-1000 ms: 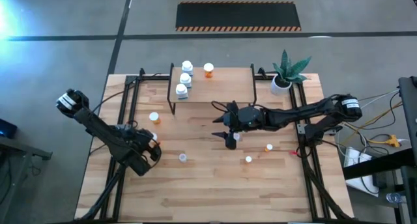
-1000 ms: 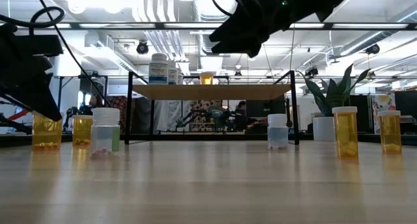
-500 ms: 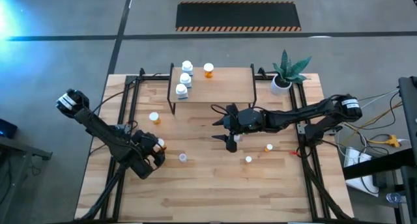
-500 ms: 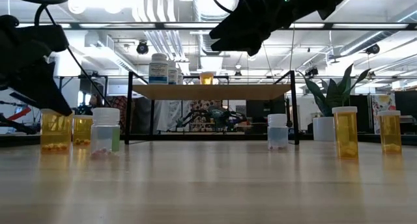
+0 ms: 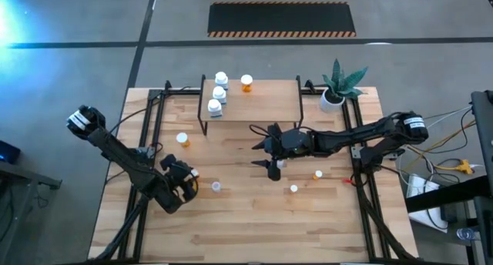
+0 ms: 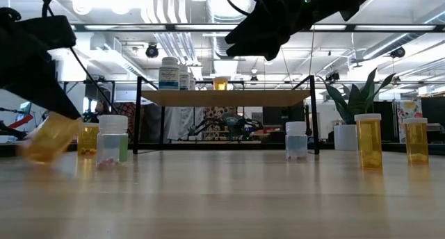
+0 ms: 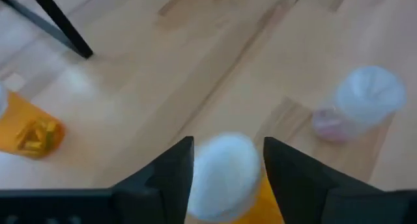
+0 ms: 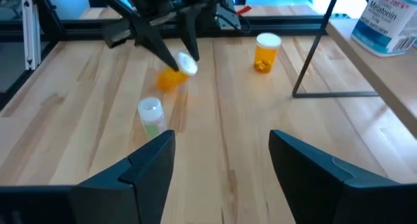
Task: Pick and place medicine bottles onto shelf by color
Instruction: Put the bottom big orange pill bottle on the shelf aligned with the other big orange pill bottles
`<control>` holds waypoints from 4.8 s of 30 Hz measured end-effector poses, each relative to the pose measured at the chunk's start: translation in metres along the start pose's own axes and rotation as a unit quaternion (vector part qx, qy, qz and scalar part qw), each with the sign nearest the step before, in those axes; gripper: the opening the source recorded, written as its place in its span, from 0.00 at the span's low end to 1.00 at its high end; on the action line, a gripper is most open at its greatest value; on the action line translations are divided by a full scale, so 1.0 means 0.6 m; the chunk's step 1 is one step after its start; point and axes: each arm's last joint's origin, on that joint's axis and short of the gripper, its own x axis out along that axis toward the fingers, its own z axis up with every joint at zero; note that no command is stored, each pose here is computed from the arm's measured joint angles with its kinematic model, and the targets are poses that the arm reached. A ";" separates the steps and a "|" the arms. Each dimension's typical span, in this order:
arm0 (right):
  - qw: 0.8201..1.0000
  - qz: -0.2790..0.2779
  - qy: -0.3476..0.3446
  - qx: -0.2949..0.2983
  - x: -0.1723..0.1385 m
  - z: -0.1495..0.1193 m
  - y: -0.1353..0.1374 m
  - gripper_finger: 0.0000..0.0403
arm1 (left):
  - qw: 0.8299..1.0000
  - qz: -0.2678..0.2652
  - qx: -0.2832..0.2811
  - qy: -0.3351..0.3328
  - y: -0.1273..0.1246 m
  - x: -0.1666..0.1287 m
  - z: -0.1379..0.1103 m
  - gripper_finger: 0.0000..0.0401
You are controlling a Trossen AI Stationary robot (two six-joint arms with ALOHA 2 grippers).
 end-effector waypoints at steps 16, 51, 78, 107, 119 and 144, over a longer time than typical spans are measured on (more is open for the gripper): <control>0.999 0.004 0.025 0.022 0.007 -0.012 0.006 0.58 | 0.995 -0.066 -0.037 0.064 0.003 -0.067 0.066 0.21; 0.997 0.007 0.037 -0.064 0.056 -0.105 0.006 0.57 | 0.886 0.045 -0.416 0.199 -0.048 0.019 -0.019 0.78; 1.000 -0.015 -0.026 0.001 -0.003 -0.143 0.004 0.56 | 0.982 -0.009 -0.046 -0.180 -0.018 -0.036 0.100 0.32; 0.995 -0.012 -0.070 0.067 0.024 -0.085 0.005 0.56 | 0.956 -0.088 0.131 -0.246 0.014 0.263 0.060 0.39; 0.997 -0.023 0.008 0.070 0.111 -0.113 0.002 0.57 | 0.955 -0.119 0.145 -0.230 0.029 0.248 0.044 0.74; 0.988 -0.052 0.145 0.034 0.270 -0.048 -0.030 0.80 | 0.983 -0.154 0.066 -0.076 0.087 0.111 0.007 0.82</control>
